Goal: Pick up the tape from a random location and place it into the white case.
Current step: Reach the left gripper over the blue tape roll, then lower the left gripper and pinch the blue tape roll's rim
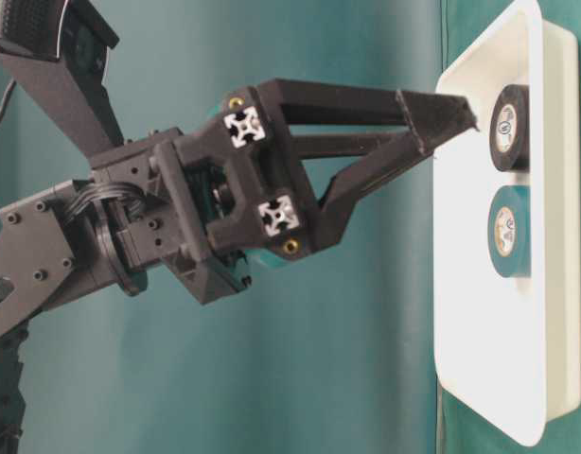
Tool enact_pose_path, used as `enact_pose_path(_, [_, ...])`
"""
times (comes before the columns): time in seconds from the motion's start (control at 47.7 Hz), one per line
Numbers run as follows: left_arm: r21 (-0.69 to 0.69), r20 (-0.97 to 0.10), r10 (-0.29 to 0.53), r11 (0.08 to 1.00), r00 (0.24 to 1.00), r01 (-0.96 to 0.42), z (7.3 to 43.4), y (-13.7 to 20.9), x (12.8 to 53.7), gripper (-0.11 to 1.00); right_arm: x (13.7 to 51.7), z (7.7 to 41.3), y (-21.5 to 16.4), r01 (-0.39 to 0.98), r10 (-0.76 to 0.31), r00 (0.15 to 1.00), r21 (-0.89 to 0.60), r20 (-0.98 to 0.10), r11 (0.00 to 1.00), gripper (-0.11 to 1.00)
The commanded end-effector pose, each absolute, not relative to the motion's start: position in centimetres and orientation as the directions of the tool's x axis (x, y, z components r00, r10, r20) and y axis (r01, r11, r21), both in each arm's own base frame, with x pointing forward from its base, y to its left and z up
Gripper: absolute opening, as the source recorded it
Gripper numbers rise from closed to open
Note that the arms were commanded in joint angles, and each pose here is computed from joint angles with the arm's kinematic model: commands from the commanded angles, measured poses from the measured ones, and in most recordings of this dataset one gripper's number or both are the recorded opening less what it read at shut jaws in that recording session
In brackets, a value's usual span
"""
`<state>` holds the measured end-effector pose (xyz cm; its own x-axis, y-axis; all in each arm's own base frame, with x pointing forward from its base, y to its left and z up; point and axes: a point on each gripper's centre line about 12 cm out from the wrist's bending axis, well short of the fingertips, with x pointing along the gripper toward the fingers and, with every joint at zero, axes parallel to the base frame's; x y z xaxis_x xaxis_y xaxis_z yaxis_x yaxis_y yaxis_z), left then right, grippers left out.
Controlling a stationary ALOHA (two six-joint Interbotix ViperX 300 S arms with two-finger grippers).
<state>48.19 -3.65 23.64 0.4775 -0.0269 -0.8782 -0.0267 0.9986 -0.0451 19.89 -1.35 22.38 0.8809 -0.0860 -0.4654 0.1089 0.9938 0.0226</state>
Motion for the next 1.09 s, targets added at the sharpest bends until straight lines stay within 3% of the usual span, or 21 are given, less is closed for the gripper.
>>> enact_pose_path(0.0, [-0.046,-0.854,-0.027,0.999,0.519,-0.024,25.5,-3.5,48.1,0.99,20.3,23.4,-1.4,0.108,-0.087,0.892,0.023,-0.444,0.994,0.89])
enact_pose_path(0.398, [-0.047,-0.851,-0.024,0.998,0.524,-0.030,24.6,-3.3,48.1,0.99,20.4,23.4,-1.4,0.109,-0.088,0.891,0.021,-0.445,0.994,0.89])
enact_pose_path(0.734, [-0.052,-0.836,-0.025,0.998,0.549,-0.034,21.2,-3.0,48.3,0.99,20.5,23.3,-1.4,0.108,-0.088,0.889,0.020,-0.450,0.994,0.89])
enact_pose_path(1.069, [-0.046,-0.871,-0.022,0.998,0.491,-0.035,16.0,-3.1,49.2,0.99,20.6,23.1,-1.4,0.107,-0.088,0.884,0.015,-0.460,0.994,0.89])
